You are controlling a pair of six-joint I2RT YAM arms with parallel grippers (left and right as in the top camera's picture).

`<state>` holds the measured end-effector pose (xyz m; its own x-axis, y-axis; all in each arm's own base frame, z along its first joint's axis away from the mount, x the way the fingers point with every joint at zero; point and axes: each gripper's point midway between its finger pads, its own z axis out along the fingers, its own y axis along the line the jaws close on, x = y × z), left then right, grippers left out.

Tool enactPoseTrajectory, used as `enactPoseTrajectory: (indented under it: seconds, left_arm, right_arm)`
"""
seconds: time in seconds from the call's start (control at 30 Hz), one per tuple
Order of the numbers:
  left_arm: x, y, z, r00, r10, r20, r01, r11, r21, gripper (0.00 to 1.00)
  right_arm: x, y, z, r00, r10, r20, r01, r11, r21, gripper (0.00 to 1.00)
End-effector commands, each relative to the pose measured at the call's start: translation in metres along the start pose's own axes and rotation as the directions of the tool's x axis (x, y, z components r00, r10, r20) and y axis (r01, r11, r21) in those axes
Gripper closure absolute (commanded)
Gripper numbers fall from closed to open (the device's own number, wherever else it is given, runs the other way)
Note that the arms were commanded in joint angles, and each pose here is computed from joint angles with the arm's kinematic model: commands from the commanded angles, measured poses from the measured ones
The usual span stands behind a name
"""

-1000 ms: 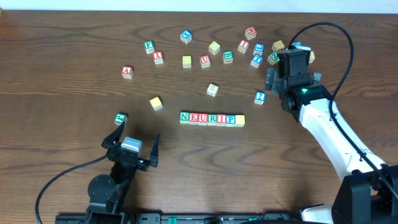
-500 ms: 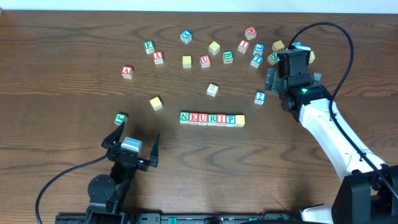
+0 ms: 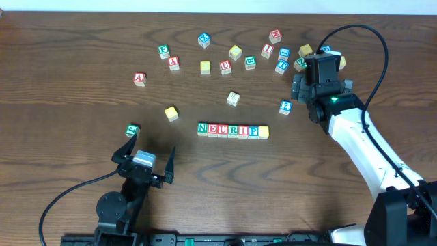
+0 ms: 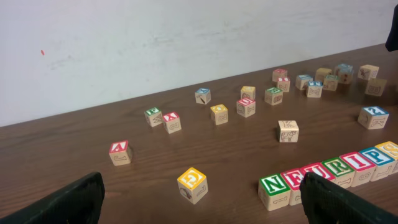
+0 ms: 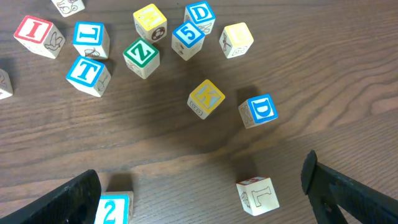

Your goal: Spell out NEURIPS

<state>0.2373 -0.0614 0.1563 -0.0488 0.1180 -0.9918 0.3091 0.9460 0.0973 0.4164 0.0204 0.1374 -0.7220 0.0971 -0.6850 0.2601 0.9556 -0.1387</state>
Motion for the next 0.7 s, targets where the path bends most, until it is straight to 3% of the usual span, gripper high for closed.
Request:
enactPoseTrajectory:
  seconds: [0.0,0.2,0.37,0.53,0.67]
  left_arm:
    - [0.013,-0.008,0.000,0.999,-0.018,-0.044,0.020,0.999,0.042,0.01]
    - [0.013,-0.008,0.000,0.999,-0.017,-0.044,0.019,0.999,0.042,0.01]
    - [0.013,-0.008,0.000,0.999,-0.018,-0.044,0.020,0.999,0.042,0.01]
    - [0.013,-0.008,0.000,0.999,-0.018,-0.044,0.020,0.999,0.042,0.01]
    - [0.013,-0.008,0.000,0.999,-0.018,-0.044,0.020,0.999,0.042,0.01]
  right_arm:
    - [-0.006,-0.004,-0.005,1.000,0.002,0.021,-0.002,1.000,0.010,0.01]
    - [-0.020,-0.013,-0.033,0.997,0.026,0.071,-0.026,1.000,-0.006,0.01]
    - [-0.037,-0.015,-0.075,0.984,0.075,0.159,-0.058,0.992,-0.111,0.01]
    - [-0.042,-0.011,-0.116,0.945,0.030,0.326,0.051,0.971,-0.235,0.01]
    - [-0.025,-0.018,-0.143,0.875,0.016,0.484,0.133,0.953,-0.272,0.01]
